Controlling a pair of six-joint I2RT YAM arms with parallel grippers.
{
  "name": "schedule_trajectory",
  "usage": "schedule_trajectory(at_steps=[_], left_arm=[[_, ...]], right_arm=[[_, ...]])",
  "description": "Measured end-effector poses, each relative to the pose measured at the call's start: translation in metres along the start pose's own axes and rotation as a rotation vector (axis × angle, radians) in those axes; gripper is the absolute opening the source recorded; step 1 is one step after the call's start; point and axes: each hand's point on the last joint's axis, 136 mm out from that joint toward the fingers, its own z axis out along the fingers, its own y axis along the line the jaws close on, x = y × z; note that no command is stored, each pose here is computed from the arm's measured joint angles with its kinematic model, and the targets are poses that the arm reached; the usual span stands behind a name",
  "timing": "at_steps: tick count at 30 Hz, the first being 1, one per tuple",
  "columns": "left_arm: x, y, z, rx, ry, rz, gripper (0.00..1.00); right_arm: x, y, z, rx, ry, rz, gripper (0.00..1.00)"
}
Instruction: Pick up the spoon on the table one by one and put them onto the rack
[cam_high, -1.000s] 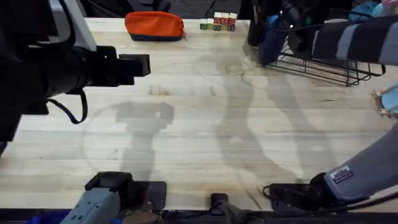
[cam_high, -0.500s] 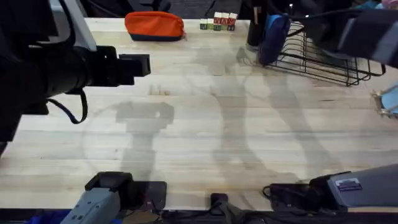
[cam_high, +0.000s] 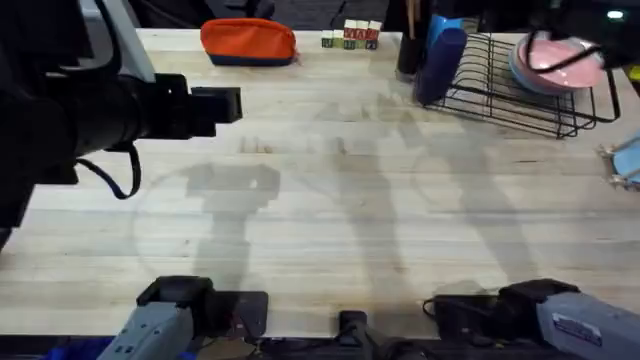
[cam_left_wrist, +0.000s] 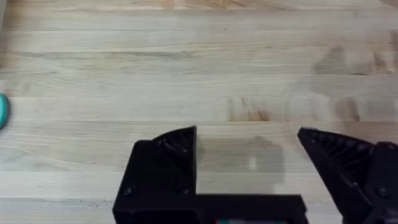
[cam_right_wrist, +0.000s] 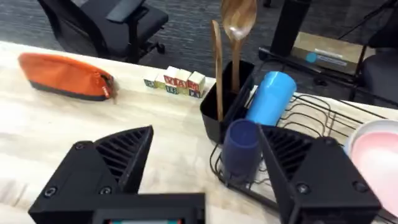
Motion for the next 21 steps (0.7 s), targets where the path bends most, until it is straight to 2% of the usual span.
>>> schedule_trajectory(at_steps=[6,11,15,21], left_arm=[[0.000,0.000,0.000,0.000,0.000,0.000,0.993],[0.000,0.000,0.000,0.000,0.000,0.000,0.993],[0.000,0.000,0.000,0.000,0.000,0.000,0.993],[0.000,0.000,0.000,0.000,0.000,0.000,0.993]], right_arm=[[-0.016,0.002,-0.056,0.000,-0.053,-0.011,0.994],[-0.009,0.003,-0.095,-0.001,-0.034,-0.011,0.994],[0.005,0.003,-0.108,0.000,0.014,-0.010,0.994],[0.027,0.003,-0.110,0.000,0.103,-0.008,0.994]])
